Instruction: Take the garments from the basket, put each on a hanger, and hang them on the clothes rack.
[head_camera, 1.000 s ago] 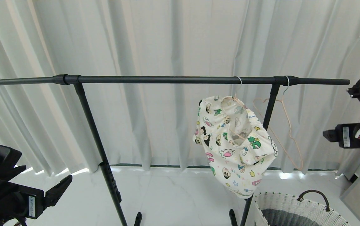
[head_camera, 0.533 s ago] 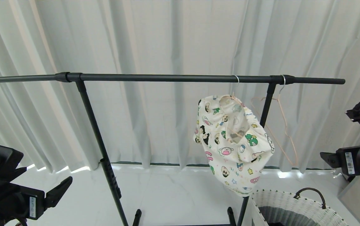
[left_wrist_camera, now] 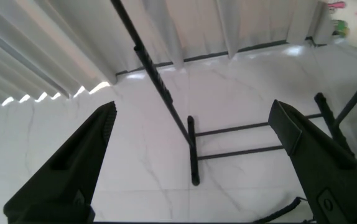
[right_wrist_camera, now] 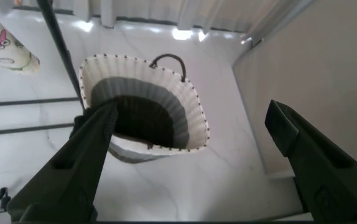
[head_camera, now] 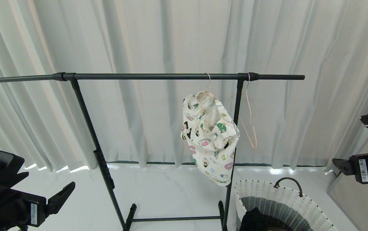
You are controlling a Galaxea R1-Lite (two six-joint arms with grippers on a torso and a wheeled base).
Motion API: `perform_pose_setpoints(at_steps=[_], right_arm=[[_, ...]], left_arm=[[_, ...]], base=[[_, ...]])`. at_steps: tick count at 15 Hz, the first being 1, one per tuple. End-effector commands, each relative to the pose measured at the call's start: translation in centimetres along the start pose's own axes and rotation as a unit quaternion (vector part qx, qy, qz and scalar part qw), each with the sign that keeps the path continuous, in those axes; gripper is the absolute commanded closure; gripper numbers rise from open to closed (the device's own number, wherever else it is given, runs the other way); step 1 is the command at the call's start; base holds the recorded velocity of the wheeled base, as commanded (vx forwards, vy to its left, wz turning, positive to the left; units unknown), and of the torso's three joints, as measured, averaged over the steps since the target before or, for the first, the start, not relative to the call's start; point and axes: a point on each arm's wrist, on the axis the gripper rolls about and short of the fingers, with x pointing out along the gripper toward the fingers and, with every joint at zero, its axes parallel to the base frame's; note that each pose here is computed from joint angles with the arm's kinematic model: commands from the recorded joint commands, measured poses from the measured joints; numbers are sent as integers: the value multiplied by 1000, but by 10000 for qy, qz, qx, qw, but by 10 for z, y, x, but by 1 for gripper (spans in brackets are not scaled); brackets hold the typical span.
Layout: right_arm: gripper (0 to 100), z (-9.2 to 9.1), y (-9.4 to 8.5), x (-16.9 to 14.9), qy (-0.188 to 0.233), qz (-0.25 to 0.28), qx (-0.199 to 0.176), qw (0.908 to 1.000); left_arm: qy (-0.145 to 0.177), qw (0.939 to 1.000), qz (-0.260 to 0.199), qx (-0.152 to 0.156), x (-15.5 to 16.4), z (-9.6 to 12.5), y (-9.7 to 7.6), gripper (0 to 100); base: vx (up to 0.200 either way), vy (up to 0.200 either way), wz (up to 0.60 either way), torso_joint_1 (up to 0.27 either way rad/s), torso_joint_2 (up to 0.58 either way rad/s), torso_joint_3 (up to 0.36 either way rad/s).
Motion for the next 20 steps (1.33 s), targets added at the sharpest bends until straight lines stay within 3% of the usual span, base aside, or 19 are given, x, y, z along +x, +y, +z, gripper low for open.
perform_pose_setpoints(at_steps=[1, 7, 16, 20], right_arm=[[0, -3, 1, 2, 49, 1, -54, 10000], [0, -1, 0, -1, -91, 18, 23, 10000], [0, -1, -3, -5, -148, 21, -177, 9997], [0, -13, -8, -10, -112, 23, -252, 9996]], left_arm=[[37, 10000, -7, -3, 0, -2, 0, 0], [37, 10000, -7, -3, 0, -1, 0, 0], [36, 9999, 119, -37, -2, -3, 3, 0], [109, 9999, 97, -45, -4, -10, 0, 0]], base=[[0, 0, 0, 0, 0, 0], [0, 0, 0, -22, 52, 29], [0, 0, 0, -209, 484, 270], [0, 0, 0, -199, 491, 283]])
